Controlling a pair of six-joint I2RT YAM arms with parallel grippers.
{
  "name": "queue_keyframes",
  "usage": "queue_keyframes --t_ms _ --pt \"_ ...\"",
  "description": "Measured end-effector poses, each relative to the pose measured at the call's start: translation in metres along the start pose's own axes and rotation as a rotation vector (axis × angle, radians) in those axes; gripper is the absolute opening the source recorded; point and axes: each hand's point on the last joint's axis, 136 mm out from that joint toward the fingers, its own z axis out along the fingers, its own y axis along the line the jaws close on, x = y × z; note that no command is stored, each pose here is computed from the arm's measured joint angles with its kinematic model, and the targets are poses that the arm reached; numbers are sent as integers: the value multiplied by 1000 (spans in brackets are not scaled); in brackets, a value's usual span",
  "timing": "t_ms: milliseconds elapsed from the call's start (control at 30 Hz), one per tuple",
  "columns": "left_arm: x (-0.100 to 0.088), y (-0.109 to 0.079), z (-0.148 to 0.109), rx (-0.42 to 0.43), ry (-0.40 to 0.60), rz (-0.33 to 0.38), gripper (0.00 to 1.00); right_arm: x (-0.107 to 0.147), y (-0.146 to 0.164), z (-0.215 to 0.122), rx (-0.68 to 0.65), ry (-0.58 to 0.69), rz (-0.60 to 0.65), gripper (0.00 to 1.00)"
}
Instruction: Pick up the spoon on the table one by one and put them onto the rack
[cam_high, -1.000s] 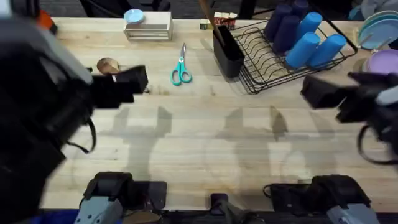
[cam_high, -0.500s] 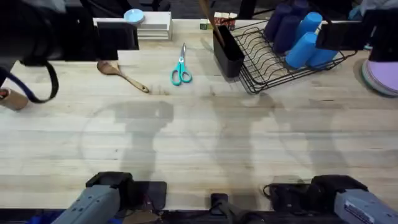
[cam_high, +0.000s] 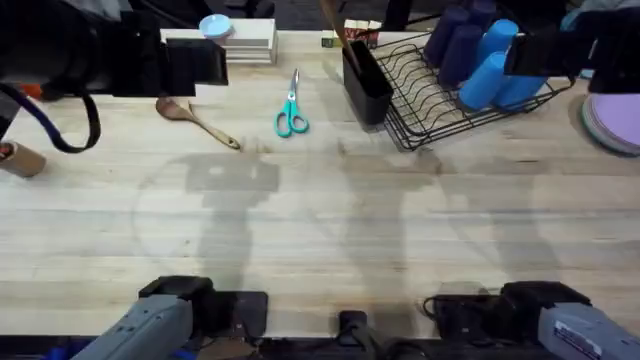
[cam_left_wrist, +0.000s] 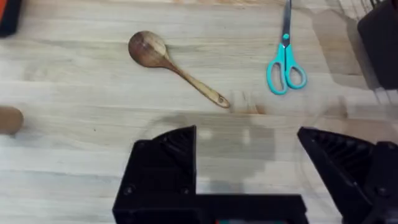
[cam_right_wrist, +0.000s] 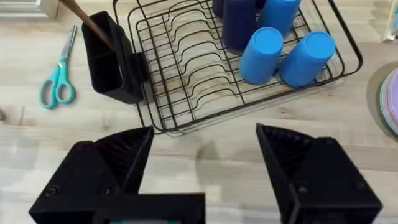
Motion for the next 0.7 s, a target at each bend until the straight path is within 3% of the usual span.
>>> queue_keyframes --t_ms 100,267,533,700 --pt "0 1 0 -4 1 -31 993 0 0 0 0 0 0 996" --pt "0 8 8 -49 21 -177 993 0 0 0 0 0 0 996" --pt "7 10 50 -103 140 -342 993 0 0 0 0 1 0 996" --pt "10 19 77 -189 184 -442 994 0 0 0 0 0 0 996"
